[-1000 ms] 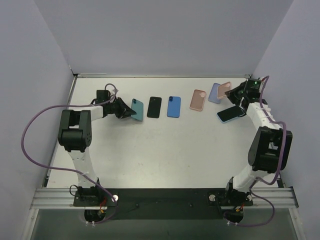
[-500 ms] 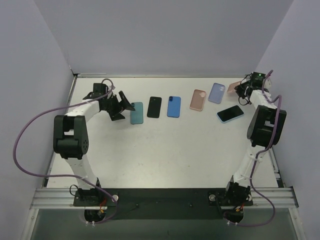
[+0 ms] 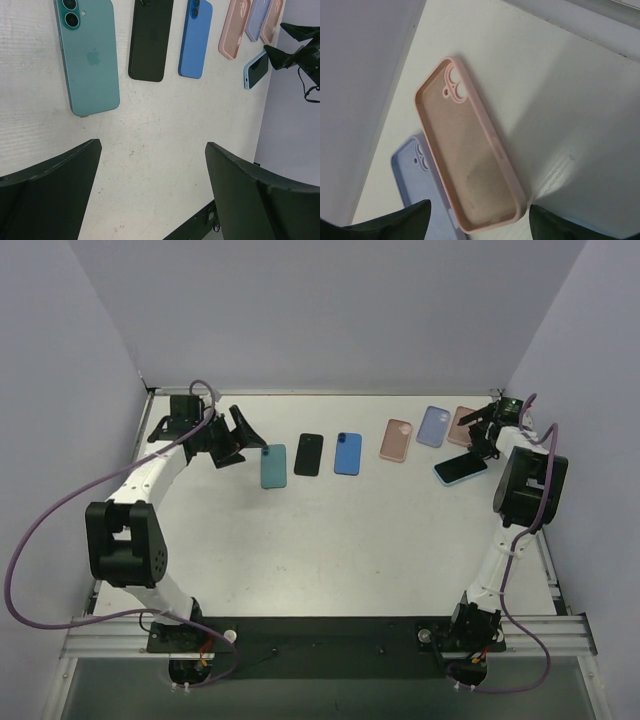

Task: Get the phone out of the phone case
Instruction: Pick up the phone at the center of the board.

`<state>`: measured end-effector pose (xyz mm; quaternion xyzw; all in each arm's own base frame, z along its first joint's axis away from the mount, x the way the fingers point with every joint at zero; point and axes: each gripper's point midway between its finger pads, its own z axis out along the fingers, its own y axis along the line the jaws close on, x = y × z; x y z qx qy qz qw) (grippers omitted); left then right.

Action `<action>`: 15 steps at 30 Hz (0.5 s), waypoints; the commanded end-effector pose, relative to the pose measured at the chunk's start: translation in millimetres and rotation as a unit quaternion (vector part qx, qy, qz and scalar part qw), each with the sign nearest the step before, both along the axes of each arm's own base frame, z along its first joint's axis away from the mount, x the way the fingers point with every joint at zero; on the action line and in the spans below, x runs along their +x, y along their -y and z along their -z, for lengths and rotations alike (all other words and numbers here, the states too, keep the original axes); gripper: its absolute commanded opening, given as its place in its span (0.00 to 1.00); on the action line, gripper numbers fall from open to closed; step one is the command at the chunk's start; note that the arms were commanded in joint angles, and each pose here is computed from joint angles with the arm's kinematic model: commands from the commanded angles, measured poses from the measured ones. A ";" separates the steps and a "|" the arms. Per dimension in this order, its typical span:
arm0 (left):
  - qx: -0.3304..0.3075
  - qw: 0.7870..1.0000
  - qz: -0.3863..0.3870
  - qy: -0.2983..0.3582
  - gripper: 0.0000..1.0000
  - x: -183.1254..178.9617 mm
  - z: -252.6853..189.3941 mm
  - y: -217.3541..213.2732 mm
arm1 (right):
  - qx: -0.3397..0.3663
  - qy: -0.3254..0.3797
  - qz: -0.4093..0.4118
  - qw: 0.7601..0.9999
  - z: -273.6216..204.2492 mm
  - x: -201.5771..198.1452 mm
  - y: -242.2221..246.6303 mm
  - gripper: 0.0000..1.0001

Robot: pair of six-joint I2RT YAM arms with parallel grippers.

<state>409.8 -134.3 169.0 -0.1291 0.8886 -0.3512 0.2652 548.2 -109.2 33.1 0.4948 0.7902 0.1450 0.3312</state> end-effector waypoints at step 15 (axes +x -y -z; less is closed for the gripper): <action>-0.028 0.998 0.023 0.060 0.97 -31.8 -57.1 11.9 | -0.094 -0.044 -0.008 0.995 -31.9 -118.1 -4.6 0.86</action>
